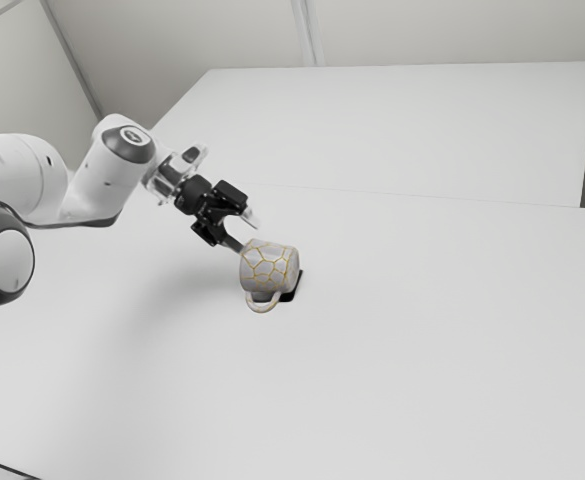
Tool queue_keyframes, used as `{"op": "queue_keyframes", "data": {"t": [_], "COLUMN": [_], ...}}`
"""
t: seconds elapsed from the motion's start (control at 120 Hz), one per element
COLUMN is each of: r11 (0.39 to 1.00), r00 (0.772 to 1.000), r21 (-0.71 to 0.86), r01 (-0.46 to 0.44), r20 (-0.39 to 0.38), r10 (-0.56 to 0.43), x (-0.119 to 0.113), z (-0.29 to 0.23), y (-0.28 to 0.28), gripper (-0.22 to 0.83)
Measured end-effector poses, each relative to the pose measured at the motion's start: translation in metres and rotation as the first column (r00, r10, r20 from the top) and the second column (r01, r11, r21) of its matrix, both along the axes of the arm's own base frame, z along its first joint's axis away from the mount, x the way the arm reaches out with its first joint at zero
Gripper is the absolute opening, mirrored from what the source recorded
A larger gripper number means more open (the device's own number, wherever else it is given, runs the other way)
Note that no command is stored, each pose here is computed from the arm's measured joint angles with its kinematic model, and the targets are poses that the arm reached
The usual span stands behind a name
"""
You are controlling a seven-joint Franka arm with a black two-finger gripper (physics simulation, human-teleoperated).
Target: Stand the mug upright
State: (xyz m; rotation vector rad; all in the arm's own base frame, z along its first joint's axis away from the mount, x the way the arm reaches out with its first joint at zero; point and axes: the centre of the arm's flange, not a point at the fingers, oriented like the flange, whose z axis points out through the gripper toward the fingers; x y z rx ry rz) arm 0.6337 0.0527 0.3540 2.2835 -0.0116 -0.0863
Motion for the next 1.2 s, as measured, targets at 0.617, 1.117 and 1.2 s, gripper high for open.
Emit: {"op": "queue_keyframes", "data": {"t": [0.617, 1.117, 1.2], "r11": [0.997, 0.996, 0.996], "r00": [0.999, 0.999, 0.999], "r21": [-0.068, -0.084, -0.084], "r01": [-0.041, -0.037, -0.041], "r20": [-0.016, 0.009, 0.011], "r10": [0.040, 0.038, 0.042], "x": [-0.007, 0.000, 0.001], "z": [-0.048, -0.038, -0.037], "y": [-0.003, -0.024, -0.027], "gripper": [0.50, -0.08, -0.11]}}
